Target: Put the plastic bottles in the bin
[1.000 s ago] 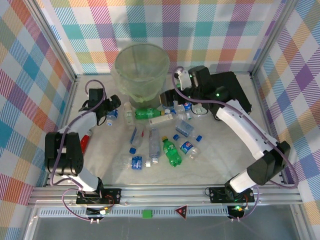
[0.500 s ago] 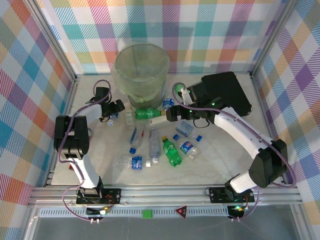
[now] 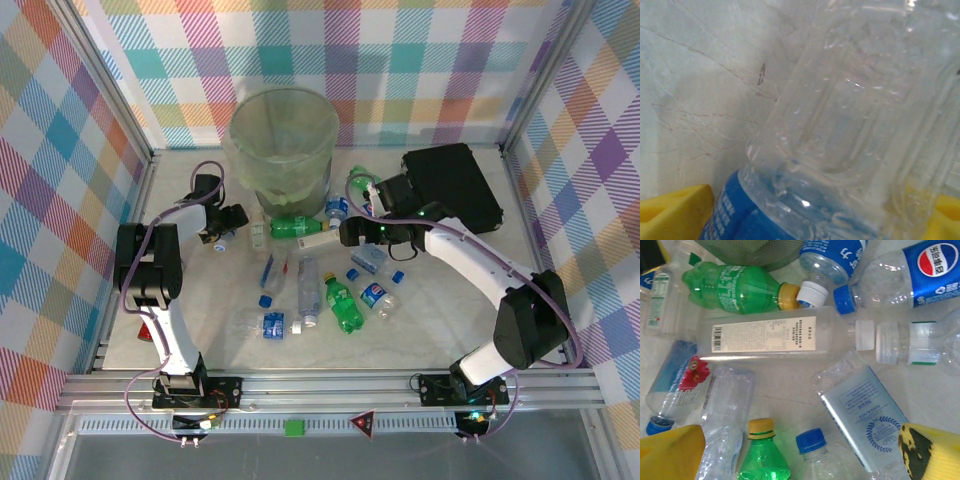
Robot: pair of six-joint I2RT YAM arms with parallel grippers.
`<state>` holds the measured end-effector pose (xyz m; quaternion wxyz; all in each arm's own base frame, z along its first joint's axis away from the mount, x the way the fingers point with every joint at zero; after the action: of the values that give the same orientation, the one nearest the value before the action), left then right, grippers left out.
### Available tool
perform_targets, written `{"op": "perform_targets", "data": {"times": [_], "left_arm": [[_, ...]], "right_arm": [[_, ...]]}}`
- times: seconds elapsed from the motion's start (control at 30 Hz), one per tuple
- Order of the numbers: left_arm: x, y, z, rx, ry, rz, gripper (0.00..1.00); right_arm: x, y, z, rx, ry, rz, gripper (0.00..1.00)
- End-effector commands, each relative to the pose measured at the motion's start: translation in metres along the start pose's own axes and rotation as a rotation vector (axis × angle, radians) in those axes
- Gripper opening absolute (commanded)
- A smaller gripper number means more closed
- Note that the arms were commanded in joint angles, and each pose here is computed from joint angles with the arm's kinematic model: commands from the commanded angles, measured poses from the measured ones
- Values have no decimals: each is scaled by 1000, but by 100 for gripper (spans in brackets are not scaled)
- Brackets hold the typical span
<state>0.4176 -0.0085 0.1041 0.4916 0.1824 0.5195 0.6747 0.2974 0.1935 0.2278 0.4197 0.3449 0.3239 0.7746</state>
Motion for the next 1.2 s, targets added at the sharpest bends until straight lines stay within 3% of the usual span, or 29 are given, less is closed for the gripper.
{"op": "perform_targets", "data": {"times": [0.0,0.2,0.33,0.57,0.83,0.97,1.17], "left_arm": [[2,-4,-1,40,-4,-2,80],[4,1,0,18,-3,8,56],[8,15,0,-37,6,22,49],[6,76,9,-215,49,-30,45],[-1,181,24,-472,81,-163,45],[-13,233,28,-573,63,-310,45],[-54,292,30,-612,-15,-571,43]], "right_arm": [[-6,-6,4,-27,-23,-48,99],[-9,-13,4,-12,-32,-71,99],[-10,-14,4,-13,-30,-83,99],[-10,-16,5,-16,-27,-77,99],[10,-13,9,-32,19,165,99],[11,-5,13,-59,27,271,99],[-6,-2,13,-47,-29,252,99]]}}
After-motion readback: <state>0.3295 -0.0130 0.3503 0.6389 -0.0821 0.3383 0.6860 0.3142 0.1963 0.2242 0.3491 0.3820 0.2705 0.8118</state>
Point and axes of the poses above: each hand's point on the last joint's axis, 136 mm out from that joint toward the fingers, its own y axis back along the fingers, its own x axis along the line the jaws close on, z = x × y, the point moved 8 cm from there along y, back along the fingers, and after that the axes turned 6 degrees about y, right-handed, at the moved point
